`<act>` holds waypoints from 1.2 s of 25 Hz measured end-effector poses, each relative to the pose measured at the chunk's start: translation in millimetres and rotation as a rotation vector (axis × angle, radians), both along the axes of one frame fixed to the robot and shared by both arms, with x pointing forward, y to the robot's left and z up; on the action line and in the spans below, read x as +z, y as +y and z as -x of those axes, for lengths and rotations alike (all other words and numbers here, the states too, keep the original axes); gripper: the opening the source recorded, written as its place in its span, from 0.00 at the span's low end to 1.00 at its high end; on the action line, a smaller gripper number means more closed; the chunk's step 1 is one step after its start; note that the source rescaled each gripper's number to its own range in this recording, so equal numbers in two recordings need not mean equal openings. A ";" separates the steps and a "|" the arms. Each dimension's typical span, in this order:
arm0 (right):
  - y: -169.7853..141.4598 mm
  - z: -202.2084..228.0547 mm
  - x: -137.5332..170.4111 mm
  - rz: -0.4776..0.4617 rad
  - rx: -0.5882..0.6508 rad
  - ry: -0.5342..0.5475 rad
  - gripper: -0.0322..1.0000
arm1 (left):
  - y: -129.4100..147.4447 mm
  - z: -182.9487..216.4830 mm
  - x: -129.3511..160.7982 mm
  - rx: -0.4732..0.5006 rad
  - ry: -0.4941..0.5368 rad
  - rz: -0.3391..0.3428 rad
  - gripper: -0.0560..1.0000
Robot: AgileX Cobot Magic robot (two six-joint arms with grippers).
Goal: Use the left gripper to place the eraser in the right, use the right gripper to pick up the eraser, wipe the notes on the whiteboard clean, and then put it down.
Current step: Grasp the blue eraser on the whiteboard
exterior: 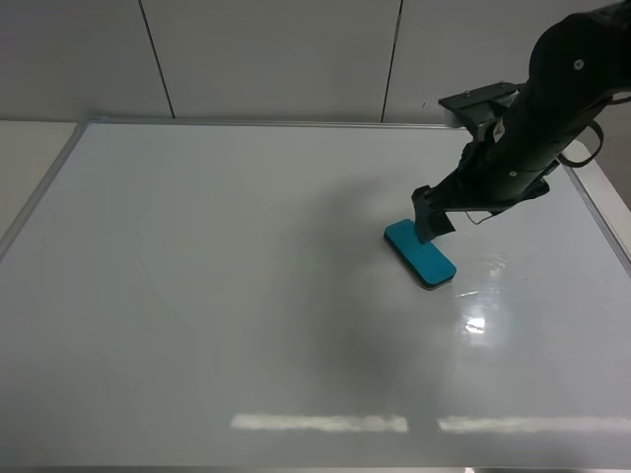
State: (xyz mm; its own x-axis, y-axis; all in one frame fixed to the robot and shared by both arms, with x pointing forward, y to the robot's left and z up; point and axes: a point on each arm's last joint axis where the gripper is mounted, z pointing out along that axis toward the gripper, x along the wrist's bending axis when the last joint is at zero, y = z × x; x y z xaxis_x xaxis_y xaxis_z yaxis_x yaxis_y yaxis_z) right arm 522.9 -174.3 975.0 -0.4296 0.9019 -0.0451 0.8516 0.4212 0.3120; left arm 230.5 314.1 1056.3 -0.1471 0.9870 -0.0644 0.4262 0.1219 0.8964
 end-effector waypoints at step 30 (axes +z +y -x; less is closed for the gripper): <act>20.7 -30.8 -69.9 -0.060 -0.010 0.050 1.00 | 0.0 0.0 0.0 0.000 0.000 0.000 1.00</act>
State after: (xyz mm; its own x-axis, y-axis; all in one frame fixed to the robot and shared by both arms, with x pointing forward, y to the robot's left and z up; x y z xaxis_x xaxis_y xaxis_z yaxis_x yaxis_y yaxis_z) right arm 553.7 -153.7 905.1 -0.4209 0.9066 0.0301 0.8707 0.3944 0.2937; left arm 230.5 314.1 1056.3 -0.1471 0.9870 -0.0644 0.4262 0.1219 0.8964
